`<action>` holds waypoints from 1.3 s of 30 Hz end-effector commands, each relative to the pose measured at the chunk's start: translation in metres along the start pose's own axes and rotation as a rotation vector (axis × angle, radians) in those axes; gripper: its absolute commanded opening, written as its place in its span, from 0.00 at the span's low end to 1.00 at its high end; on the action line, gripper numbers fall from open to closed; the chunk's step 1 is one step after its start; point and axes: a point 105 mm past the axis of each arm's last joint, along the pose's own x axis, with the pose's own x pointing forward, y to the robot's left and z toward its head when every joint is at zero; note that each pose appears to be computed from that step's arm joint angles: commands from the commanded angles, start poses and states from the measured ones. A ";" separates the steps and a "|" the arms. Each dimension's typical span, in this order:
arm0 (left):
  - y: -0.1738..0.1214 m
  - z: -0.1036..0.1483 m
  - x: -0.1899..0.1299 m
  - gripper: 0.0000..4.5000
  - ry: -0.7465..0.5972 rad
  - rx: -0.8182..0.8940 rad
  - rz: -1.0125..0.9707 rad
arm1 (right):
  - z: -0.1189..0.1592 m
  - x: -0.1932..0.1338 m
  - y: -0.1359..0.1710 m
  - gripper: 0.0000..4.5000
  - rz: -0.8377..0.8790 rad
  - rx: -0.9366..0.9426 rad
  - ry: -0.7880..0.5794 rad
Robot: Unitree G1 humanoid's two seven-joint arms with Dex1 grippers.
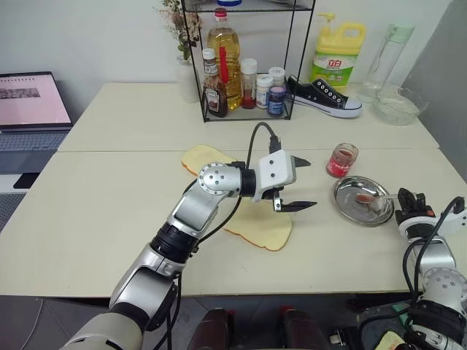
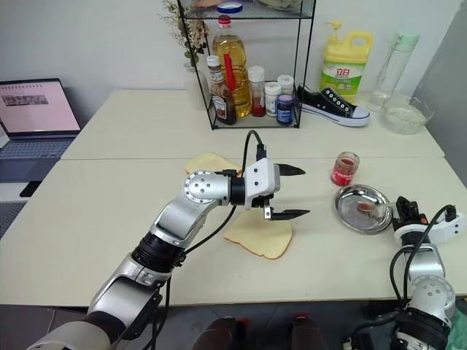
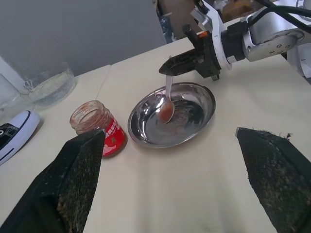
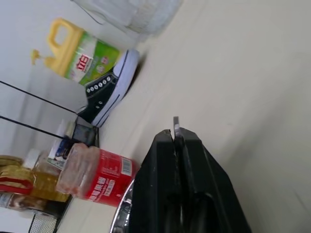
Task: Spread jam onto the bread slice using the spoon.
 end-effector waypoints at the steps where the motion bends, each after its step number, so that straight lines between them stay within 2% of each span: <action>1: 0.010 0.014 -0.004 1.00 -0.025 0.047 0.032 | 0.001 -0.004 0.001 0.00 0.018 0.016 -0.004; 5: 0.016 0.013 -0.009 1.00 -0.026 0.034 0.059 | 0.006 -0.009 0.021 0.00 0.092 -0.044 0.004; 16: 0.042 0.011 -0.034 1.00 -0.047 -0.062 0.143 | 0.030 -0.020 0.122 0.00 0.319 -0.317 0.008; 18: 0.047 0.009 -0.035 1.00 -0.043 -0.064 0.160 | 0.035 -0.016 0.137 0.00 0.343 -0.395 -0.002; 21: 0.061 0.008 -0.031 1.00 -0.051 -0.073 0.206 | 0.040 0.005 0.165 0.00 0.372 -0.616 -0.023; 27: 0.064 0.009 -0.024 1.00 -0.102 -0.160 0.212 | 0.029 0.029 0.177 0.00 0.415 -0.776 -0.010; 39: 0.064 0.012 -0.026 1.00 -0.100 -0.165 0.228 | 0.005 0.057 0.196 0.00 0.505 -0.927 0.023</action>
